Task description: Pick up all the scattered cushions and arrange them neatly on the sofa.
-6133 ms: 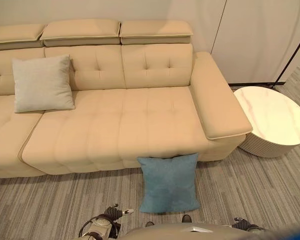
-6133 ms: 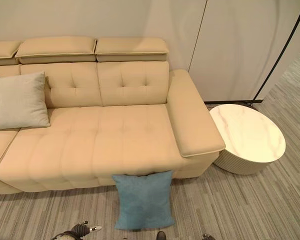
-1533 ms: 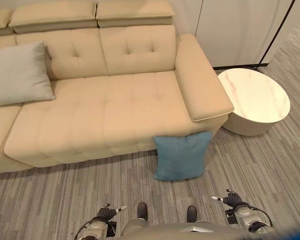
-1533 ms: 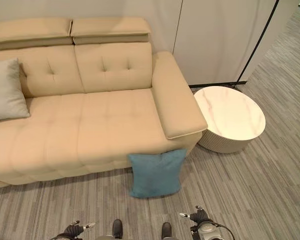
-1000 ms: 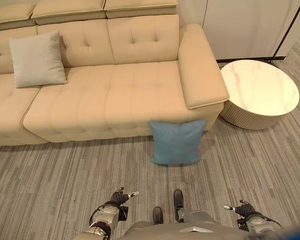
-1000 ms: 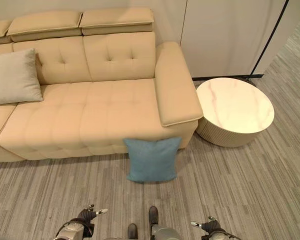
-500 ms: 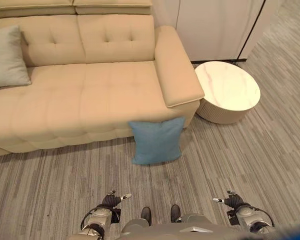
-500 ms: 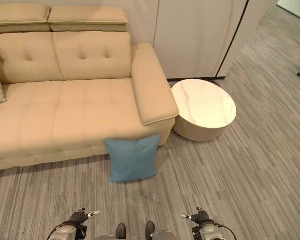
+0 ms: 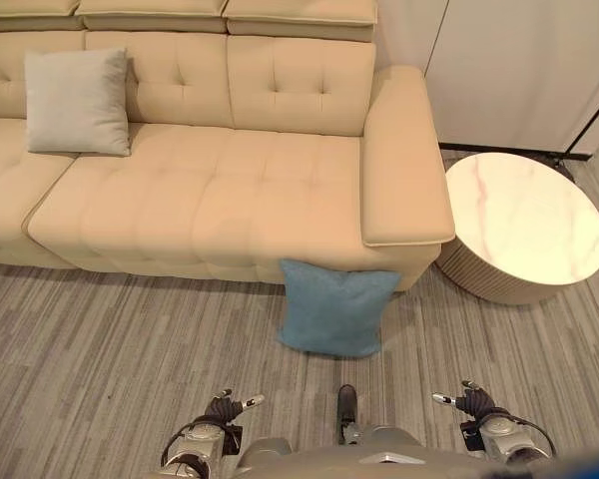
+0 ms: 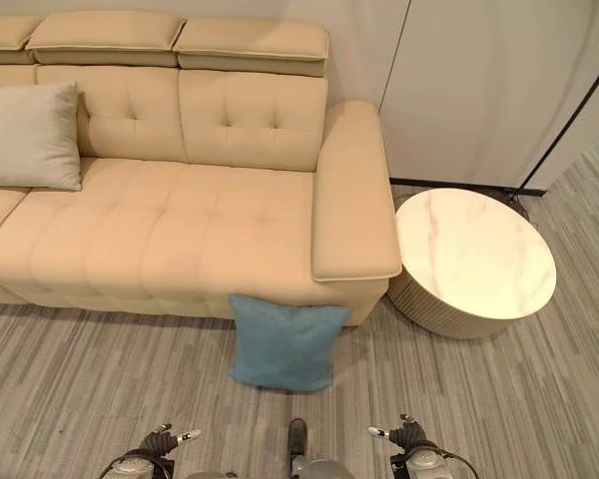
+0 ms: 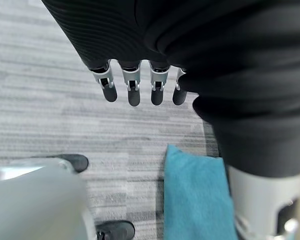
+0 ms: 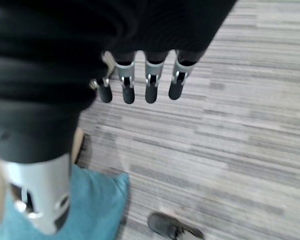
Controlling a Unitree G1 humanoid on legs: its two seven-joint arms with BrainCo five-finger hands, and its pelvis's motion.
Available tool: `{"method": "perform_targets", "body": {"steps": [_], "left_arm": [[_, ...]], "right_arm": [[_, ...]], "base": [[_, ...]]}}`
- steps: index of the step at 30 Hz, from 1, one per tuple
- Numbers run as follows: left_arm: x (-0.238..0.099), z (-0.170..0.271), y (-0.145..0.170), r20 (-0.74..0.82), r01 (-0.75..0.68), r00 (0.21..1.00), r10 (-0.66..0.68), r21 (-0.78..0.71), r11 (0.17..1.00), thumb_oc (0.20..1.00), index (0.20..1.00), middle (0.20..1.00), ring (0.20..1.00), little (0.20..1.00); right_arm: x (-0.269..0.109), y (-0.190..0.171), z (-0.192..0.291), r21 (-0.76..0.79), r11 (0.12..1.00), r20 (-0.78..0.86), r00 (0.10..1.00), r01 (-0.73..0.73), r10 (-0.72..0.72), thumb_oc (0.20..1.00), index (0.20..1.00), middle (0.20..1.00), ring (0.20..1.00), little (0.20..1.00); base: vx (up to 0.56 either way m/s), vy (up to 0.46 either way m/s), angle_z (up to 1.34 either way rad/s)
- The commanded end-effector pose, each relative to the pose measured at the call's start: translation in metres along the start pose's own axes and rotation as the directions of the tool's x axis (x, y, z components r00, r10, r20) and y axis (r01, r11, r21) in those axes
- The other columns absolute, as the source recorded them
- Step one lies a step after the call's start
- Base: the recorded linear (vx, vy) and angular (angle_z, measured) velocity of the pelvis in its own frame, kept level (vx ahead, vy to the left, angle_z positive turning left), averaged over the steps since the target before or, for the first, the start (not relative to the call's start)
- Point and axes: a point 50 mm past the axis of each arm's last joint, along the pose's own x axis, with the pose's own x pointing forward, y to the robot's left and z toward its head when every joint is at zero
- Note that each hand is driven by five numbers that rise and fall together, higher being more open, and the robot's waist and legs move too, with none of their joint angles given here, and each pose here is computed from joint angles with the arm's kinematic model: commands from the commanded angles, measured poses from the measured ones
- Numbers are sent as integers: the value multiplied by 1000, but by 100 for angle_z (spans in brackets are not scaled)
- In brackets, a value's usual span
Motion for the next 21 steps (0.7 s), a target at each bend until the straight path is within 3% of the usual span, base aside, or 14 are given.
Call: {"method": "perform_targets", "body": {"steps": [1,13,21], "left_arm": [[1,5,0,14,6,1000,-7,41,999,1000,1000,1000,1000,1000],[-1,-3,2,-7,3,1000,-3,23,1000,1000,1000,1000,1000,1000],[1,47,13,175,-32,984,34,-13,999,1000,1000,1000,1000,1000]], "right_arm": [[-1,-6,-12,13,1000,-41,999,15,-15,1000,1000,1000,1000,1000],[1,1,5,-38,999,12,1000,-10,10,1000,1000,1000,1000,1000],[3,3,62,-43,999,201,980,6,3,1000,1000,1000,1000,1000]], "base": [[153,-10,9],[145,93,-37],[-65,65,-53]]}}
